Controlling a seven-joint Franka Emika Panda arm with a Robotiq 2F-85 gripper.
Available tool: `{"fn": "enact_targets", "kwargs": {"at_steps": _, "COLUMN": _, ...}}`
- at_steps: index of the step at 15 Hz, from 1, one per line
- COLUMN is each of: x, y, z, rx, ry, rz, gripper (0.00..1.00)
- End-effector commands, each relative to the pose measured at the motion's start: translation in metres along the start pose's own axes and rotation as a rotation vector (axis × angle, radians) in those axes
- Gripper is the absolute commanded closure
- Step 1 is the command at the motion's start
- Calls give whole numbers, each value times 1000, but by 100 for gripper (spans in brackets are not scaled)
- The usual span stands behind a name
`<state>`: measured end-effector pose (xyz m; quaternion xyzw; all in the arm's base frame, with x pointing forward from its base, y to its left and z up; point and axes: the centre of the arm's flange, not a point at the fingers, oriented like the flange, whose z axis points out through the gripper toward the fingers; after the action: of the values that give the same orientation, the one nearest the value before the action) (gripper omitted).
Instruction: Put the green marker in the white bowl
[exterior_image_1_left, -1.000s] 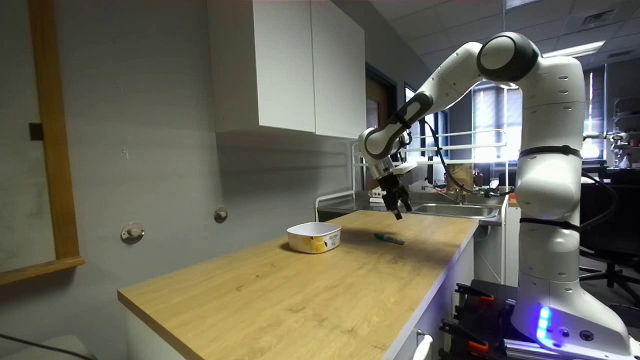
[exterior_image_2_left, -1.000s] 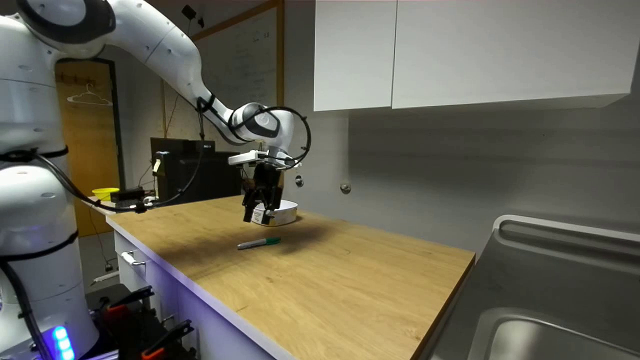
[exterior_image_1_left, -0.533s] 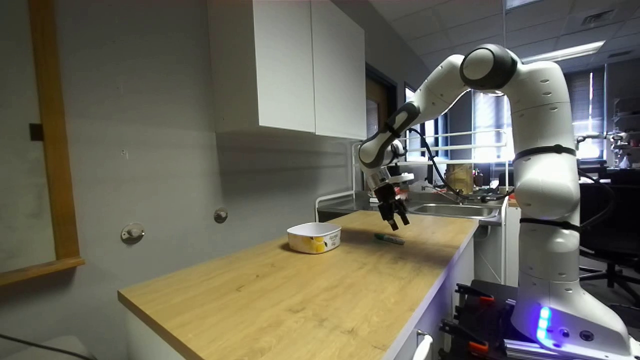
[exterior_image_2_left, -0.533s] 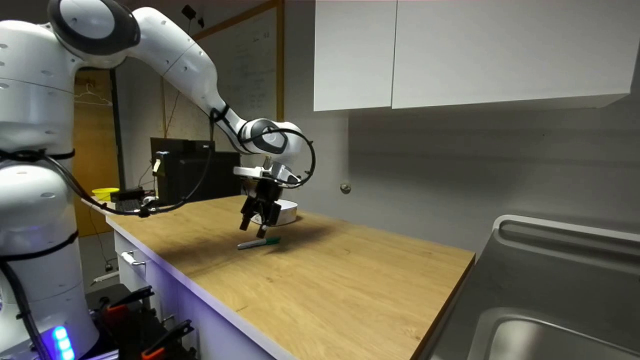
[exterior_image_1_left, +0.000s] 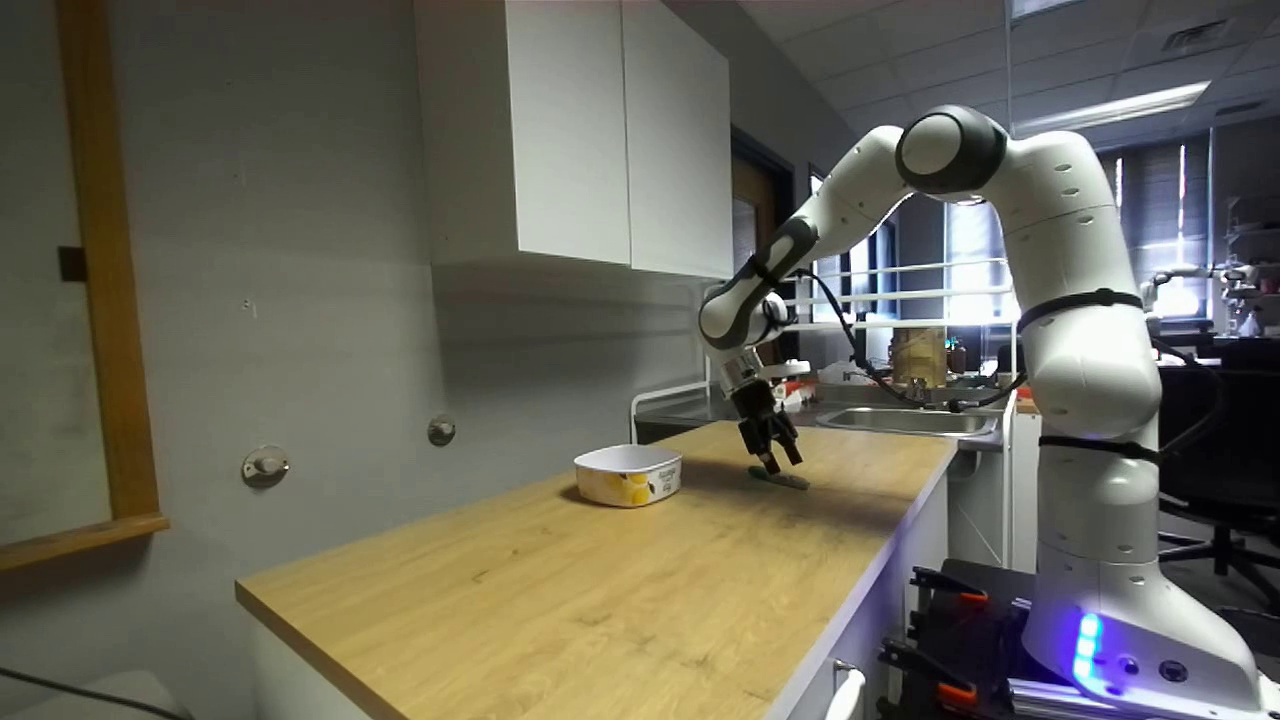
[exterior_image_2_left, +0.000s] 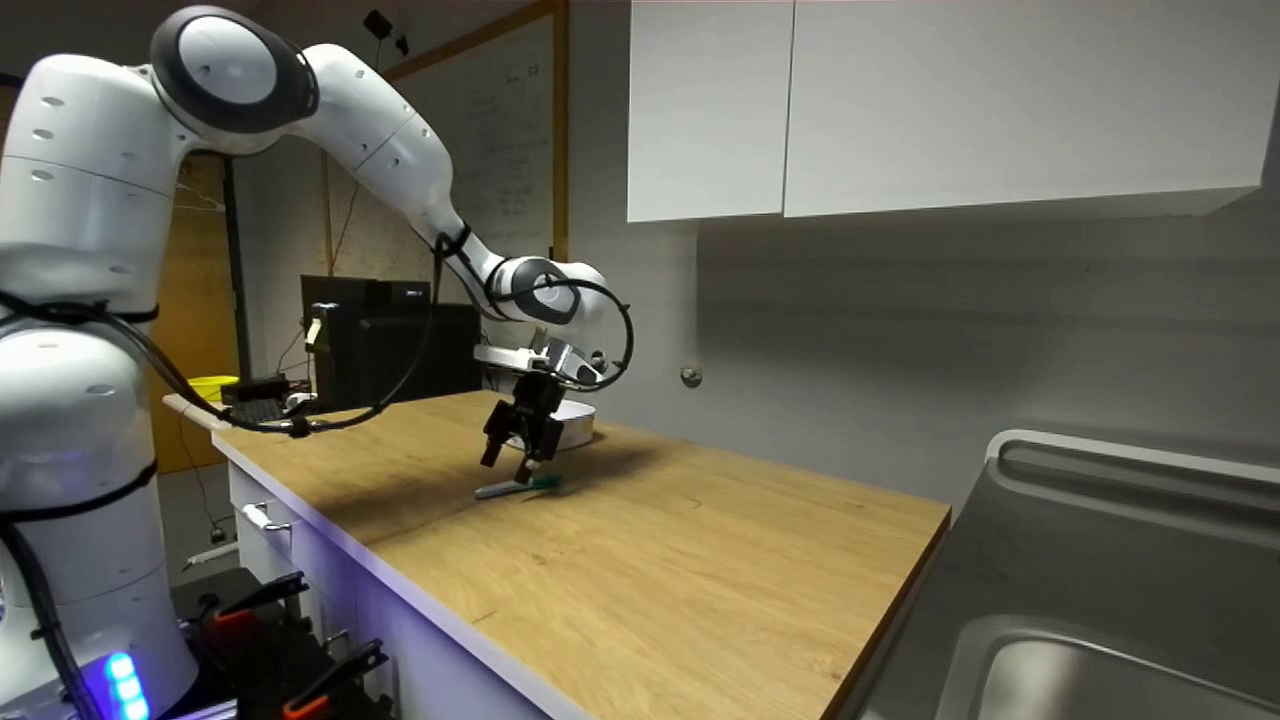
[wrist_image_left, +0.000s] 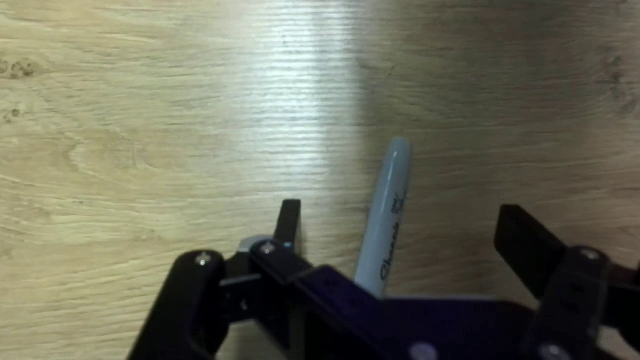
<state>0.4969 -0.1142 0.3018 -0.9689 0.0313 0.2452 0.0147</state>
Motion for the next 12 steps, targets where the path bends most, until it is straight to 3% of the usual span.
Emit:
{"fn": "enact_targets", "kwargs": {"at_steps": 1, "x": 20, "y": 8, "z": -7, "rx": -14, "ry": -4, "rz": -24, "gripper": 0}}
{"fn": "enact_targets", "kwargs": {"at_steps": 7, "x": 40, "y": 26, "z": -16, "rx": -6, "ry": 19, "rz": -26, "gripper": 0}}
{"fn": "enact_targets", "kwargs": {"at_steps": 12, "x": 46, "y": 43, "z": 10, "rx": 2, "ry": -20, "rz": -16, "gripper": 0}}
